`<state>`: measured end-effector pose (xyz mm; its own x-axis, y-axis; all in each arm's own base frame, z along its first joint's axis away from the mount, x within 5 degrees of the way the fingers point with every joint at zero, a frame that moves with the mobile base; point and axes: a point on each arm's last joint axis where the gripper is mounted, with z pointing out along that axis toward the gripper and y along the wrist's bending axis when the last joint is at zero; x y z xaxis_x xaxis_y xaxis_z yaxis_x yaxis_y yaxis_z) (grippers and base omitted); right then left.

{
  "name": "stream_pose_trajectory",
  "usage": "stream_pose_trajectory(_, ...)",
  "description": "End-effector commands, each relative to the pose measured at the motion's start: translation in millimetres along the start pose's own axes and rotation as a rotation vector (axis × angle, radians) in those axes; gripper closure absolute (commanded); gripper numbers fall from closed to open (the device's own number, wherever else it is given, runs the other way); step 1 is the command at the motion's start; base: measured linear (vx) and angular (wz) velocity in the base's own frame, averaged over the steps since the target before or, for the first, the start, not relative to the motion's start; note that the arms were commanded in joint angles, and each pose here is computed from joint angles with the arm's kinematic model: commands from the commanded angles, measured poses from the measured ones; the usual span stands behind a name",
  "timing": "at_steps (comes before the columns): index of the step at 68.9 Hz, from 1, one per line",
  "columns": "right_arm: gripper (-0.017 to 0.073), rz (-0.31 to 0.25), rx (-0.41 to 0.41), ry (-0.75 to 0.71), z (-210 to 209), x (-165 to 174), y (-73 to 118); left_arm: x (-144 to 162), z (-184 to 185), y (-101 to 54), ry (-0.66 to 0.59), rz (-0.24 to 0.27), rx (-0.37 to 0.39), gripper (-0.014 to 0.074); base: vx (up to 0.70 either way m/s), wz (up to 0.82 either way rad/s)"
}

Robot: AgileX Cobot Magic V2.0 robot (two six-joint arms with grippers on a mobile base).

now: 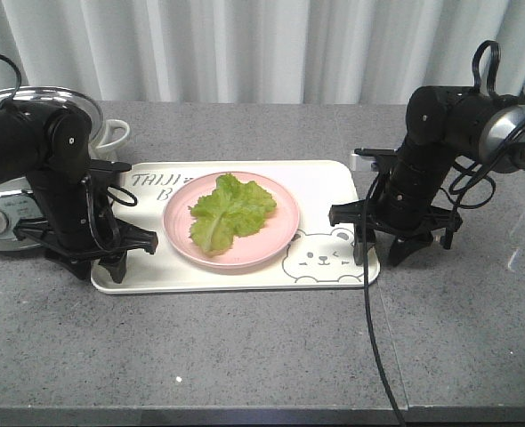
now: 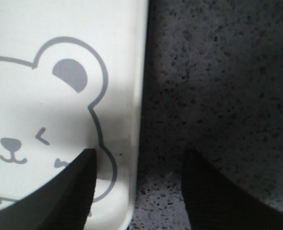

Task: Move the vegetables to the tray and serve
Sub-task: 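Close both grippers on the tray edges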

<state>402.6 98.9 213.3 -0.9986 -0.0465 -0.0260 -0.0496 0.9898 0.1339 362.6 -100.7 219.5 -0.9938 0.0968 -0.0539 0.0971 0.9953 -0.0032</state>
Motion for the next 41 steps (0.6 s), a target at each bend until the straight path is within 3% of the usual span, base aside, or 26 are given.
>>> stream_pose_trajectory(1, 0.0165, -0.017, -0.011, -0.079, -26.2, 0.4, 2.0, 5.5, -6.3, 0.7, -0.006, -0.003, 0.007, 0.0274, 0.0, 0.0)
stream_pose_trajectory(9, 0.0225, -0.02, -0.01, -0.08, -26.2, 0.3, 1.9, 6.6, -4.5, 0.8, -0.001, 0.023, 0.006, 0.0372, 0.0, 0.0)
stream_pose_trajectory(22, 0.044, -0.049, -0.009, -0.081, -26.2, 0.2, 1.9, 5.3, -4.9, 0.1, -0.014, 0.037, 0.014, 0.06, 0.0, 0.0)
stream_pose_trajectory(31, 0.0574, -0.051, -0.009, -0.082, -26.2, 0.1, 1.9, 4.2, -5.0, -2.2, -0.026, 0.034, 0.039, 0.0603, 0.0, 0.0)
stream_pose_trajectory(41, 0.0568, -0.062, -0.008, -0.086, -26.2, -0.2, 1.9, 3.3, -5.9, -8.6, -0.037, 0.056, 0.105, 0.0602, 0.0, 0.0)
